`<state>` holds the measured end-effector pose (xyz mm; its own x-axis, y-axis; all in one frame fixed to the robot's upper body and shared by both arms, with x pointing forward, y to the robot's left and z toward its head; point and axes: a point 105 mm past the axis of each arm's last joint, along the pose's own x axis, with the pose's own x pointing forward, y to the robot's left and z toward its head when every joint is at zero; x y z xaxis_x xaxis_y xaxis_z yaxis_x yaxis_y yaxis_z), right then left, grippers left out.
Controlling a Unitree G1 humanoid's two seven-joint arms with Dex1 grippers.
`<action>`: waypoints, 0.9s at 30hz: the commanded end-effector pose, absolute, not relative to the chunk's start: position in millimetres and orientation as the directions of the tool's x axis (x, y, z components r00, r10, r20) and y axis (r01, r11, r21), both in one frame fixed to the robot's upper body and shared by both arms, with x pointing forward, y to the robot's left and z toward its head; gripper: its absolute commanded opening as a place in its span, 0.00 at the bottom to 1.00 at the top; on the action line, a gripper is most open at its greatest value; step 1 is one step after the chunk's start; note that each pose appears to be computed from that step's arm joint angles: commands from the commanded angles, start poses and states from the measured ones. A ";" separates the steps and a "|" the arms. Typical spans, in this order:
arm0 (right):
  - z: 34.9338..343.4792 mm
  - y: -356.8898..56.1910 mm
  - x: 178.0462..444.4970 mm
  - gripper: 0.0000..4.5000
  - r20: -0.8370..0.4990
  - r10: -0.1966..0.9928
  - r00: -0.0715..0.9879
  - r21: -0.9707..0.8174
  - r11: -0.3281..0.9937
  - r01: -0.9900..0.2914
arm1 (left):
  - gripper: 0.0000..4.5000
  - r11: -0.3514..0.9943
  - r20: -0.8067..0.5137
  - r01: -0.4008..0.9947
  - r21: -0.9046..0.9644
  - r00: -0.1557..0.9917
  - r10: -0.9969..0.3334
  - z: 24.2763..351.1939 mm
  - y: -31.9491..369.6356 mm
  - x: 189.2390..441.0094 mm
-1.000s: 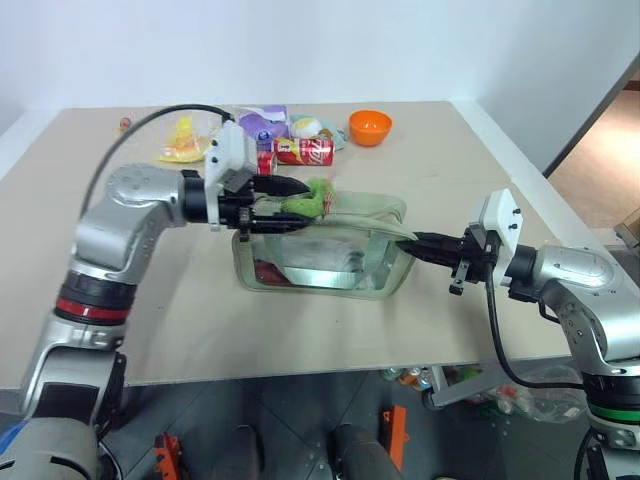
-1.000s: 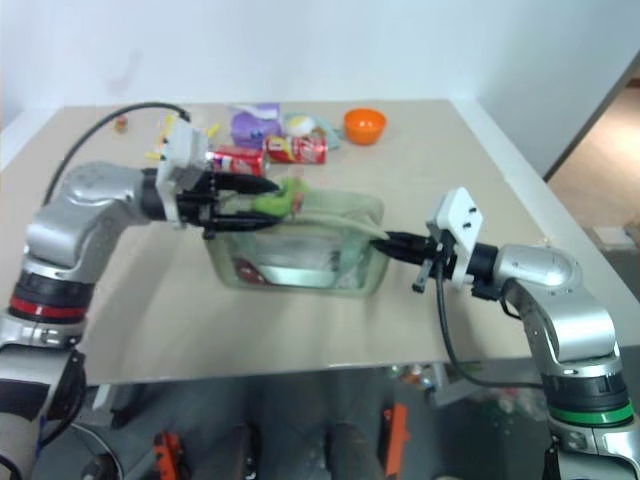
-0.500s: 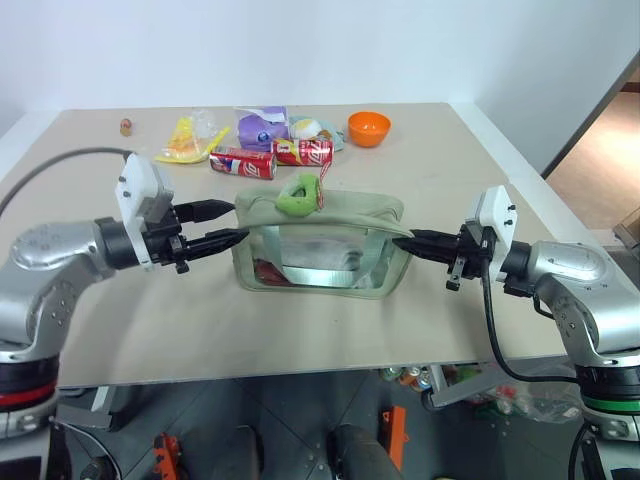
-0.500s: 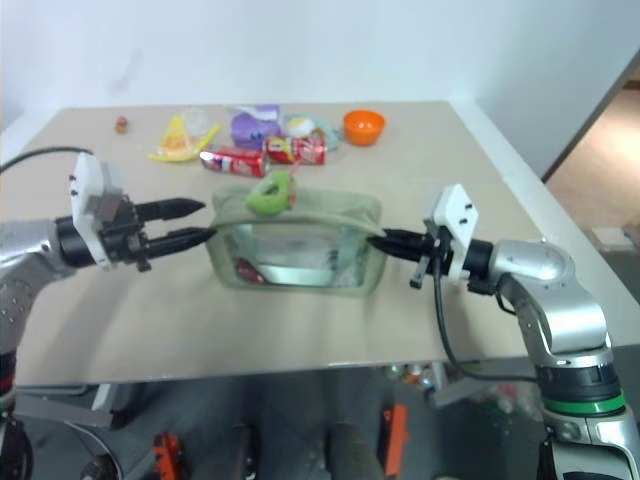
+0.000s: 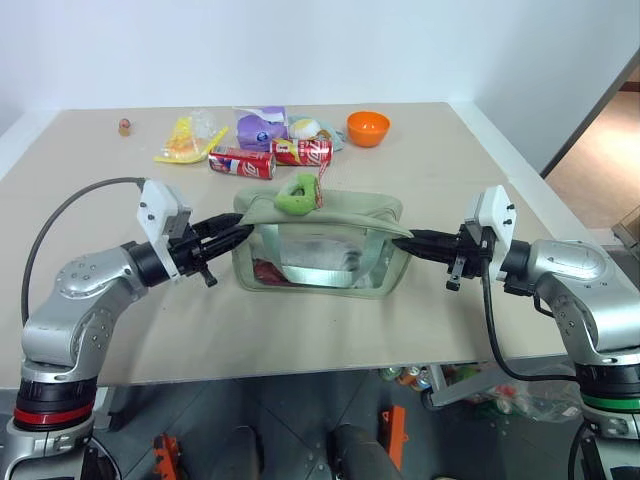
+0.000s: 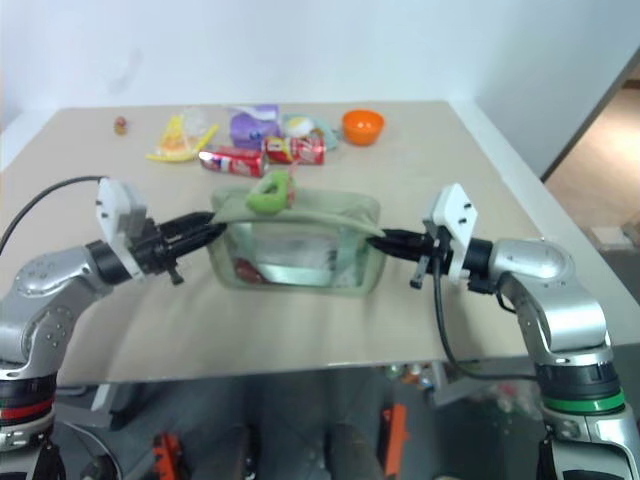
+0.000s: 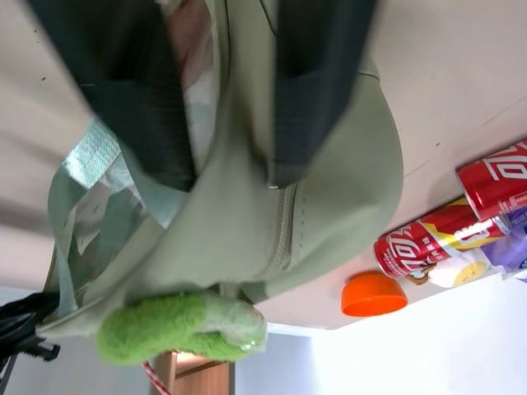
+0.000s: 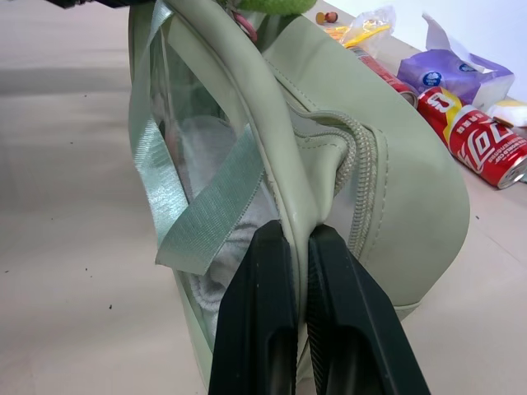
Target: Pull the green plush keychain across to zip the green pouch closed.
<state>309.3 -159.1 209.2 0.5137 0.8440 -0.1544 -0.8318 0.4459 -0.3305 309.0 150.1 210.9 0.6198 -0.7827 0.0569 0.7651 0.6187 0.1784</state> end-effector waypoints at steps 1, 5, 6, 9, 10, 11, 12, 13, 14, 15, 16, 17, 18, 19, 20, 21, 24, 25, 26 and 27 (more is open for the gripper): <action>227.6 -159.4 306.2 0.00 -0.098 0.847 0.522 -0.345 0.463 -0.816 | 0.00 0.615 0.072 0.762 0.202 0.615 -0.786 214.0 148.1 306.6; 235.3 -152.4 297.5 0.38 -0.109 0.876 0.469 -0.361 0.405 -0.840 | 0.00 0.607 0.069 0.770 0.196 0.607 -0.792 212.9 146.1 305.8; 243.5 -148.7 296.8 0.46 -0.093 0.880 0.466 -0.392 0.398 -0.830 | 0.00 0.606 0.067 0.771 0.195 0.606 -0.792 212.6 145.7 306.1; 273.7 -130.1 292.4 0.70 -0.038 0.904 0.427 -0.450 0.366 -0.815 | 0.00 0.604 0.066 0.774 0.193 0.604 -0.795 212.4 144.1 307.3; 281.5 -121.7 290.1 0.76 -0.029 0.914 0.405 -0.460 0.347 -0.817 | 0.00 0.602 0.066 0.774 0.193 0.602 -0.795 212.7 143.3 307.5; 287.2 -114.7 288.5 0.84 -0.023 0.921 0.389 -0.472 0.333 -0.817 | 0.00 0.601 0.066 0.775 0.192 0.601 -0.796 212.9 142.5 307.7; 292.8 -106.7 288.6 0.91 -0.011 0.926 0.378 -0.490 0.325 -0.809 | 0.00 0.599 0.067 0.778 0.192 0.598 -0.798 213.3 141.4 307.7; 295.8 -97.8 288.5 0.99 -0.008 0.932 0.361 -0.496 0.310 -0.811 | 0.00 0.597 0.068 0.779 0.191 0.596 -0.800 213.7 140.3 307.6; 297.2 -89.2 288.7 1.00 -0.006 0.939 0.345 -0.509 0.294 -0.809 | 0.00 0.595 0.070 0.781 0.189 0.594 -0.802 213.9 139.4 307.3; 297.6 -82.0 291.2 1.00 0.001 0.941 0.340 -0.517 0.291 -0.805 | 0.00 0.592 0.070 0.784 0.188 0.590 -0.804 213.9 138.0 306.9; 296.8 -76.0 294.8 1.00 0.009 0.941 0.339 -0.510 0.295 -0.808 | 0.00 0.590 0.071 0.785 0.186 0.588 -0.805 214.0 137.0 306.7; 292.6 -69.8 298.8 1.00 0.008 0.943 0.334 -0.506 0.292 -0.812 | 0.00 0.589 0.075 0.787 0.184 0.586 -0.807 214.3 135.7 306.6; 289.4 -65.8 301.4 1.00 0.006 0.944 0.330 -0.503 0.288 -0.815 | 0.00 0.589 0.077 0.787 0.183 0.585 -0.807 214.5 134.9 306.5; 282.3 -61.1 307.4 1.00 -0.007 0.942 0.335 -0.497 0.287 -0.819 | 0.00 0.589 0.085 0.788 0.182 0.584 -0.807 215.8 133.3 306.3; 277.0 -57.8 312.2 1.00 -0.016 0.941 0.339 -0.496 0.287 -0.819 | 0.00 0.589 0.092 0.787 0.182 0.583 -0.807 217.1 132.1 306.2; 272.8 -55.6 317.4 1.00 -0.024 0.937 0.349 -0.502 0.291 -0.815 | 0.00 0.589 0.098 0.787 0.182 0.582 -0.807 218.3 130.7 305.9; 267.9 -49.3 330.9 1.00 -0.037 0.933 0.357 -0.501 0.291 -0.815 | 0.00 0.586 0.114 0.791 0.176 0.575 -0.810 220.5 126.0 304.0; 268.7 -48.0 334.9 1.00 -0.033 0.931 0.363 -0.494 0.301 -0.816 | 0.00 0.585 0.112 0.792 0.176 0.574 -0.811 220.0 124.6 303.3; 269.3 -46.8 336.9 0.94 -0.031 0.931 0.363 -0.491 0.302 -0.817 | 0.00 0.584 0.111 0.792 0.176 0.574 -0.811 219.3 123.7 302.8; 268.7 -45.8 338.6 0.88 -0.032 0.931 0.363 -0.487 0.302 -0.819 | 0.00 0.588 0.111 0.790 0.174 0.577 -0.809 218.7 123.6 302.7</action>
<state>338.8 -47.7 253.4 0.3653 0.9286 -0.0661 -0.8451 0.3010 -0.4418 310.2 135.2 210.6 0.6169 -0.7823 0.0859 0.7682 0.6223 0.1502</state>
